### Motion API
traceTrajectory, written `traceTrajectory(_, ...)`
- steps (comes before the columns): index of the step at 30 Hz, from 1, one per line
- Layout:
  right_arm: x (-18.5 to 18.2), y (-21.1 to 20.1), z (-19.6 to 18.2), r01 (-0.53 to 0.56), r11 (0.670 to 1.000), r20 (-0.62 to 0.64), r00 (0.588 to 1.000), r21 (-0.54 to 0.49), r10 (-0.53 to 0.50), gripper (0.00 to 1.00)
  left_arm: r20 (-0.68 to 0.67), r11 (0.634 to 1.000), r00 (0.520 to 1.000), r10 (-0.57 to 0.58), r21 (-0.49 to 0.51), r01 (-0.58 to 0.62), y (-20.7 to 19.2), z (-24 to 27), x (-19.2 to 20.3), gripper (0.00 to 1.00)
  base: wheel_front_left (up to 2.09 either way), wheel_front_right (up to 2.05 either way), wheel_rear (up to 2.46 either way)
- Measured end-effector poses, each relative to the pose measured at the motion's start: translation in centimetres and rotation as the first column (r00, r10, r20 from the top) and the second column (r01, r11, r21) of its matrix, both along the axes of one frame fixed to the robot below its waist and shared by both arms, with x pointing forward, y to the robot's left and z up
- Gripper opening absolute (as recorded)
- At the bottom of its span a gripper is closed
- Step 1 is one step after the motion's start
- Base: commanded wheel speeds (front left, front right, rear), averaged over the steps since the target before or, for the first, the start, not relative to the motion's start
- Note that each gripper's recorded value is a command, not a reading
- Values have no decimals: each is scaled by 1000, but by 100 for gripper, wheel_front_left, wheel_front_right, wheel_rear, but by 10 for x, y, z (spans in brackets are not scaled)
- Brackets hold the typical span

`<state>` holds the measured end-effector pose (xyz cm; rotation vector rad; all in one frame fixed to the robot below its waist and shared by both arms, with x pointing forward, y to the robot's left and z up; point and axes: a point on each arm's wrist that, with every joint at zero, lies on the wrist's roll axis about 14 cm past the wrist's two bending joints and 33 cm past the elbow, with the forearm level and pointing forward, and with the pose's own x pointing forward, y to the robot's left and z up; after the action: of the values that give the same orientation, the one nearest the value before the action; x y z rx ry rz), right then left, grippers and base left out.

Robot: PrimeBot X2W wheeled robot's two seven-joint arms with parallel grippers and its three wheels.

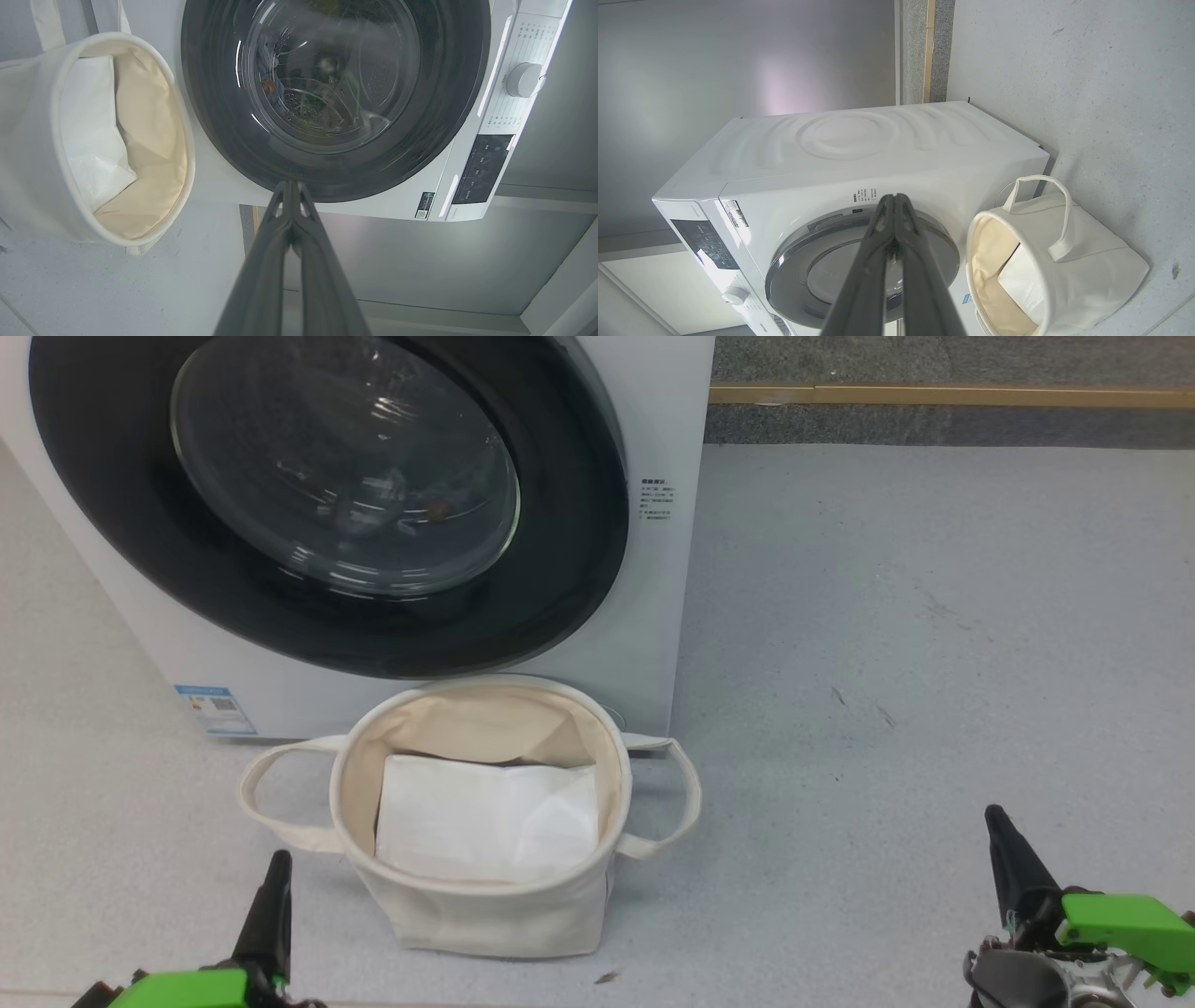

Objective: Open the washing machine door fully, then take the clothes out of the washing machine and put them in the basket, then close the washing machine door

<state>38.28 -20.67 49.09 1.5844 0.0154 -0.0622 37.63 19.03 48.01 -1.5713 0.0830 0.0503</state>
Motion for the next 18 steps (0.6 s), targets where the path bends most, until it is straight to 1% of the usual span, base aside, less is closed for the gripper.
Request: traceTrajectory(18, 0, 0, 0, 0, 1000, 0, 1000, 0, 0, 0, 0, 1000, 1000, 0, 0, 0, 0, 0, 0, 0, 0, 0, 0)
